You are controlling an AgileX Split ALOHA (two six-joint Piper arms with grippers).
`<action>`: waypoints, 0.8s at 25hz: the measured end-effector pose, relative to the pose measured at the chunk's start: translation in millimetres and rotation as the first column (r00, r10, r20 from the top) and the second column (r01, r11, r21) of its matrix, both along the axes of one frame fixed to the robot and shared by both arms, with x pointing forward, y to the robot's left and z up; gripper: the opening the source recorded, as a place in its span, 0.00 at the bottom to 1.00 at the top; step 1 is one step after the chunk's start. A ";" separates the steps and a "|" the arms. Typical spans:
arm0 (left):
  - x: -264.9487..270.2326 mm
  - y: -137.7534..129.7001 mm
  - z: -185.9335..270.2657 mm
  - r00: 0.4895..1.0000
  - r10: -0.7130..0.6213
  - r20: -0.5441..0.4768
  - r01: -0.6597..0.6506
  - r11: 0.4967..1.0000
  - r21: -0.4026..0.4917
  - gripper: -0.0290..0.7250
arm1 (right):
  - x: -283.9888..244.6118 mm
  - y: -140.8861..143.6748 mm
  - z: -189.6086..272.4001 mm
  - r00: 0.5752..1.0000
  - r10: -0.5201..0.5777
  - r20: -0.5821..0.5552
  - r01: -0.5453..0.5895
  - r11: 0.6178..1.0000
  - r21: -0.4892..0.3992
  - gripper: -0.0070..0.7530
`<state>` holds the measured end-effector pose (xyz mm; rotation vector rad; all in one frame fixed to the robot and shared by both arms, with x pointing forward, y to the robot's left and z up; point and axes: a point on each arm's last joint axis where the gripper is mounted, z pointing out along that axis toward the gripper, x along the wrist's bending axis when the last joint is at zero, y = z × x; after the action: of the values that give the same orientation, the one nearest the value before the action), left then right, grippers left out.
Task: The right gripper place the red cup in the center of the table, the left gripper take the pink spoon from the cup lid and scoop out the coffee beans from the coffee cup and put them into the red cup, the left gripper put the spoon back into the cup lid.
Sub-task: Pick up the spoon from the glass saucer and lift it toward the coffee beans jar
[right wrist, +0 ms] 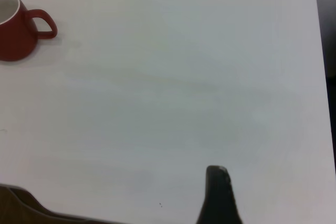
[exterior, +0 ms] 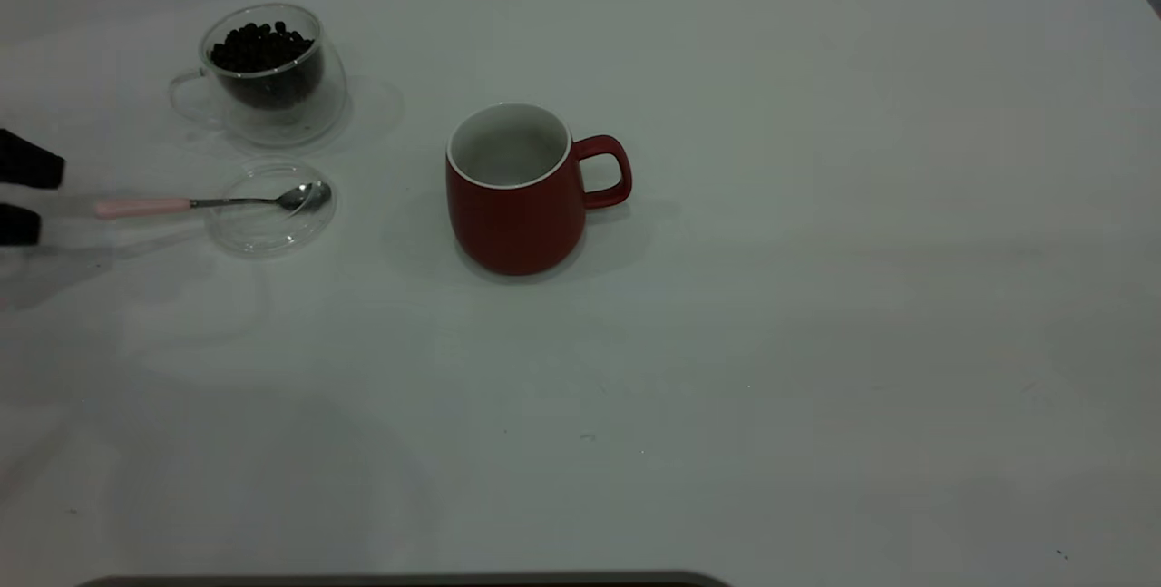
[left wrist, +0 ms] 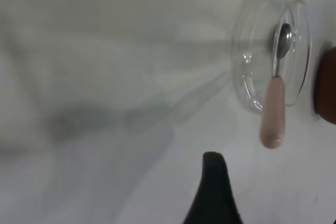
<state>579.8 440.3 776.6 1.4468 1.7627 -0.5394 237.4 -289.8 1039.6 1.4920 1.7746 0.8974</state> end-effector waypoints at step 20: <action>9.4 -31.5 -23.4 0.999 -0.010 0.044 0.016 0.991 -0.134 0.89 | 0.0 0.0 0.0 1.000 0.000 0.000 0.000 1.000 0.000 0.79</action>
<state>589.1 408.9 753.2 1.3674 1.6512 -0.6175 237.4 -289.8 1039.6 1.4920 1.7746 0.8974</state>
